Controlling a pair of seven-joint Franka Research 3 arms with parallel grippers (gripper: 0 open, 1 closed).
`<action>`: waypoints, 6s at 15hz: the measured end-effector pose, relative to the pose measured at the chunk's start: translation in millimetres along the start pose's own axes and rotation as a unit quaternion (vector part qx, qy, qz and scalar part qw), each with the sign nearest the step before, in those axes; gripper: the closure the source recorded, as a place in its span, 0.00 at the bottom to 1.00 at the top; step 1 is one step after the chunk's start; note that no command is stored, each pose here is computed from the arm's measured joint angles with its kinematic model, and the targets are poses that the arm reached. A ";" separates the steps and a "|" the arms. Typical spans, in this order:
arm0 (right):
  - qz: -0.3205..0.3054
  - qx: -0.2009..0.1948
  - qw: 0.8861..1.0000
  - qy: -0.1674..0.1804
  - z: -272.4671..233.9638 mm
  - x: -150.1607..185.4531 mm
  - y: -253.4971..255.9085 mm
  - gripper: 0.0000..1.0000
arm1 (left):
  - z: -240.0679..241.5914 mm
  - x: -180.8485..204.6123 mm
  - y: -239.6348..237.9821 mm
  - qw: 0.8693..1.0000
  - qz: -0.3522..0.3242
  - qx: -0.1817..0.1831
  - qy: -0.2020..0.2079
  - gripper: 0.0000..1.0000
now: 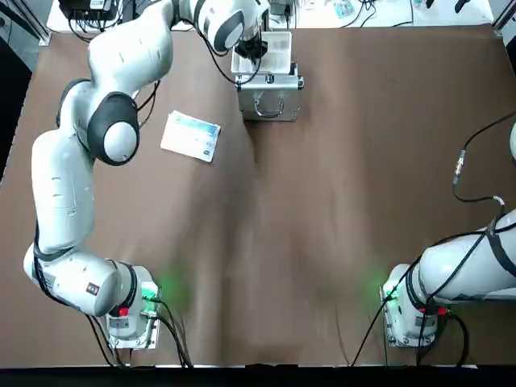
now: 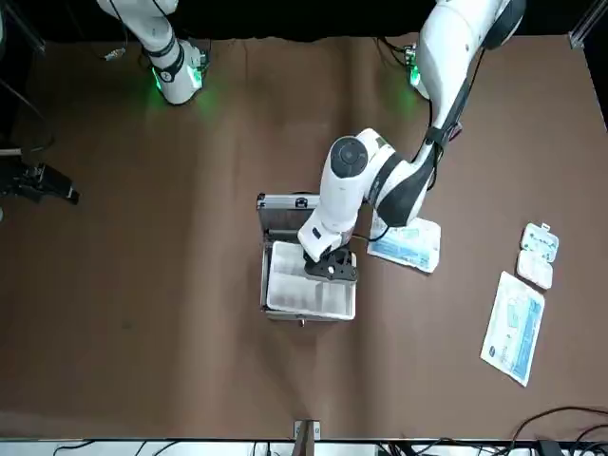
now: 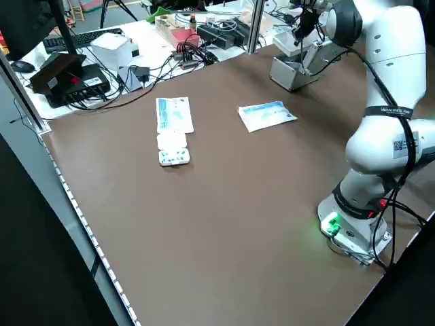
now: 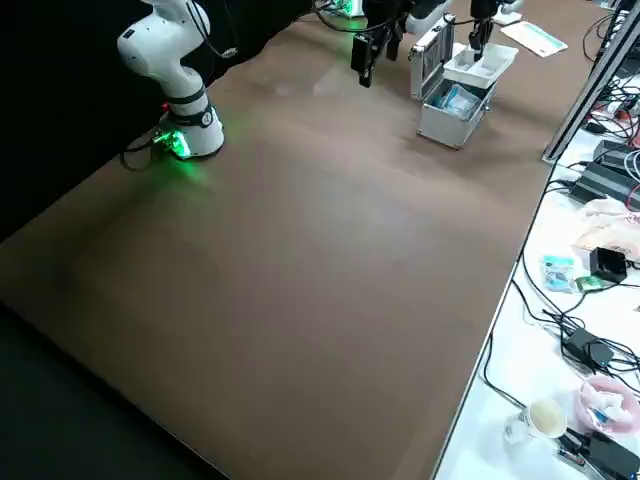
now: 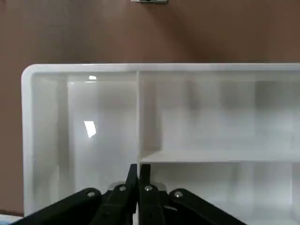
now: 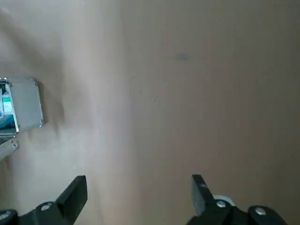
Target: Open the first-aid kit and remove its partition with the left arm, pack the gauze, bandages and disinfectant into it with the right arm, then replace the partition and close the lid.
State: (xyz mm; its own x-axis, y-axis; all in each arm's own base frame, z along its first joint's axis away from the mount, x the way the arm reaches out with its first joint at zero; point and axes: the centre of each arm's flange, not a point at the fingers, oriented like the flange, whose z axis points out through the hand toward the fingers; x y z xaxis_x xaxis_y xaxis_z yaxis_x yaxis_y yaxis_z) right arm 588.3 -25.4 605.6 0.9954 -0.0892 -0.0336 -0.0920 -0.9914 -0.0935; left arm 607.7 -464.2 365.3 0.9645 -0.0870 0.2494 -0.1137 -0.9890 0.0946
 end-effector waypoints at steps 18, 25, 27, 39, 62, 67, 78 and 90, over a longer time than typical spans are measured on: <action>-0.010 0.000 0.999 0.034 -28.7 -18.6 -8.6 0.01 | 43.7 -18.3 14.7 1.000 0.006 0.002 -0.026 0.96; -0.028 -0.018 0.999 0.031 -24.7 -19.3 -18.9 0.01 | 46.4 -19.4 15.2 1.000 -0.003 0.002 -0.027 0.96; -0.027 -0.019 0.999 0.031 -24.6 -19.1 -17.6 0.01 | 46.8 -19.6 15.1 1.000 -0.003 0.003 -0.028 0.96; -0.024 -0.019 0.999 0.033 -23.5 -18.1 -14.3 0.01 | 55.1 -32.7 25.8 0.999 -0.005 0.013 -0.044 0.96; -0.029 -0.018 0.999 0.033 -22.9 -18.4 -19.7 0.01 | 62.8 -31.0 27.0 0.999 -0.005 0.024 -0.028 0.96; -0.031 -0.018 0.999 0.033 -22.6 -18.5 -21.2 0.01 | 65.0 -31.1 26.7 0.999 -0.006 0.023 -0.028 0.96; -0.035 -0.018 0.999 0.032 -21.4 -18.8 -26.0 0.01 | 67.1 -32.6 28.0 0.999 -0.008 0.025 -0.027 0.96; -0.036 -0.018 0.999 0.032 -21.3 -18.8 -26.9 0.01 | 71.8 -35.4 33.7 0.999 -0.024 0.016 -0.020 0.96</action>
State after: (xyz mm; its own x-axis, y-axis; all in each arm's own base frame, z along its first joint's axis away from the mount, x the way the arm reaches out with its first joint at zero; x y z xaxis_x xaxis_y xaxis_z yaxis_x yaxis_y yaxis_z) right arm 572.6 0.9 630.0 0.9991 -0.0226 0.0355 -0.0206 -0.9982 -0.0569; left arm 586.8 -503.1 290.4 0.9775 -0.0437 0.2062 -0.0602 -0.9954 0.0744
